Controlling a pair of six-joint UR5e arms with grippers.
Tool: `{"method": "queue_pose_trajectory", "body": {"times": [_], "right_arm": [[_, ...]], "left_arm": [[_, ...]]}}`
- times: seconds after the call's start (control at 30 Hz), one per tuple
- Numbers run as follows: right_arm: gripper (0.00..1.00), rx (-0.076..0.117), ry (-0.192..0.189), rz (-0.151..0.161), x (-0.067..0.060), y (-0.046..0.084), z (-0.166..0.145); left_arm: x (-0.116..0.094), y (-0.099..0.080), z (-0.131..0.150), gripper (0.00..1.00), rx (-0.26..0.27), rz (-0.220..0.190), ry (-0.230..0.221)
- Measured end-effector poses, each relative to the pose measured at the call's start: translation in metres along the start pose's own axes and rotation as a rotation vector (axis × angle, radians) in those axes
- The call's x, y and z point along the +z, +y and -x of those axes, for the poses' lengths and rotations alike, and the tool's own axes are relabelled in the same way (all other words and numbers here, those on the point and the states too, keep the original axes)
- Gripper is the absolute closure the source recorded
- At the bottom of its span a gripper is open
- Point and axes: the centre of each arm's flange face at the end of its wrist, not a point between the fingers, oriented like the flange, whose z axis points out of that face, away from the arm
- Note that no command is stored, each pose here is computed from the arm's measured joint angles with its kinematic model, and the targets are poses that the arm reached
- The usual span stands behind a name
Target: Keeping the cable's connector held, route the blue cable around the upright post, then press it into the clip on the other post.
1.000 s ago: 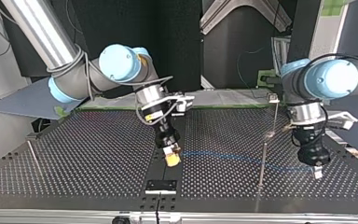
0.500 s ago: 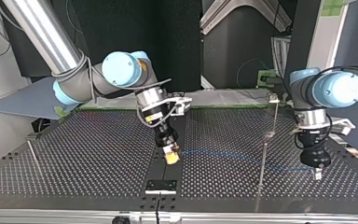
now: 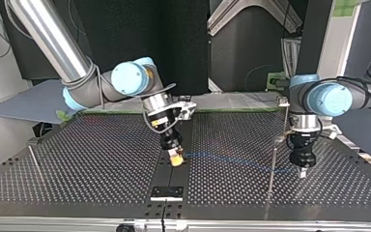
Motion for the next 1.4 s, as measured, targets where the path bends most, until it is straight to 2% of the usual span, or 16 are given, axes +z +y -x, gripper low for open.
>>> {"method": "queue_pose_trajectory", "body": {"times": [0.13, 0.33, 0.47, 0.6, 0.73, 0.77, 0.8, 0.87, 0.9, 0.93, 0.97, 1.0, 1.03, 1.1, 1.17, 1.4], "right_arm": [[1.00, 0.001, -0.026, 0.000, -0.001, -0.001, 0.015], [1.00, -0.007, -0.091, 0.000, -0.005, -0.005, 0.048], [1.00, -0.015, -0.135, 0.001, -0.009, -0.009, 0.074], [1.00, -0.030, -0.178, 0.026, -0.019, -0.010, 0.099], [1.00, -0.041, -0.211, 0.055, -0.027, -0.009, 0.119], [1.00, -0.044, -0.219, 0.058, -0.028, -0.009, 0.124], [1.00, -0.048, -0.229, 0.060, -0.030, -0.010, 0.131], [1.00, -0.052, -0.245, 0.061, -0.033, -0.011, 0.142], [1.00, -0.054, -0.257, 0.062, -0.035, -0.013, 0.150], [1.00, -0.055, -0.265, 0.064, -0.037, -0.013, 0.155], [1.00, -0.055, -0.272, 0.065, -0.038, -0.014, 0.160], [1.00, -0.056, -0.280, 0.067, -0.040, -0.016, 0.167], [1.00, -0.057, -0.287, 0.068, -0.042, -0.017, 0.172], [1.00, -0.059, -0.303, 0.067, -0.045, -0.020, 0.183], [1.00, -0.060, -0.315, 0.064, -0.048, -0.024, 0.192], [1.00, -0.064, -0.362, 0.059, -0.061, -0.031, 0.225]], "left_arm": [[0.000, -0.002, -0.002, 1.00, -0.011, -0.002, 0.002], [0.000, -0.008, -0.005, 1.00, -0.049, -0.015, 0.001], [0.000, -0.010, -0.018, 1.00, -0.076, -0.017, 0.023], [0.000, -0.009, -0.039, 1.00, -0.092, -0.013, 0.056], [0.000, -0.009, -0.047, 1.00, -0.110, -0.006, 0.070], [0.000, -0.009, -0.048, 0.90, -0.113, -0.004, 0.073], [-0.001, -0.009, -0.049, 0.90, -0.115, -0.002, 0.077], [-0.002, -0.010, -0.050, 0.64, -0.118, 0.003, 0.086], [-0.003, -0.010, -0.051, 0.64, -0.118, 0.005, 0.090], [-0.003, -0.010, -0.051, 0.51, -0.119, 0.009, 0.094], [-0.004, -0.010, -0.052, 0.45, -0.119, 0.013, 0.099], [-0.005, -0.010, -0.053, 0.45, -0.120, 0.018, 0.104], [-0.005, -0.010, -0.053, 0.37, -0.120, 0.020, 0.107], [-0.006, -0.010, -0.054, 0.33, -0.120, 0.024, 0.111], [-0.007, -0.010, -0.054, 0.22, -0.119, 0.027, 0.112], [-0.007, -0.009, -0.054, 0.15, -0.122, 0.031, 0.113]]}}
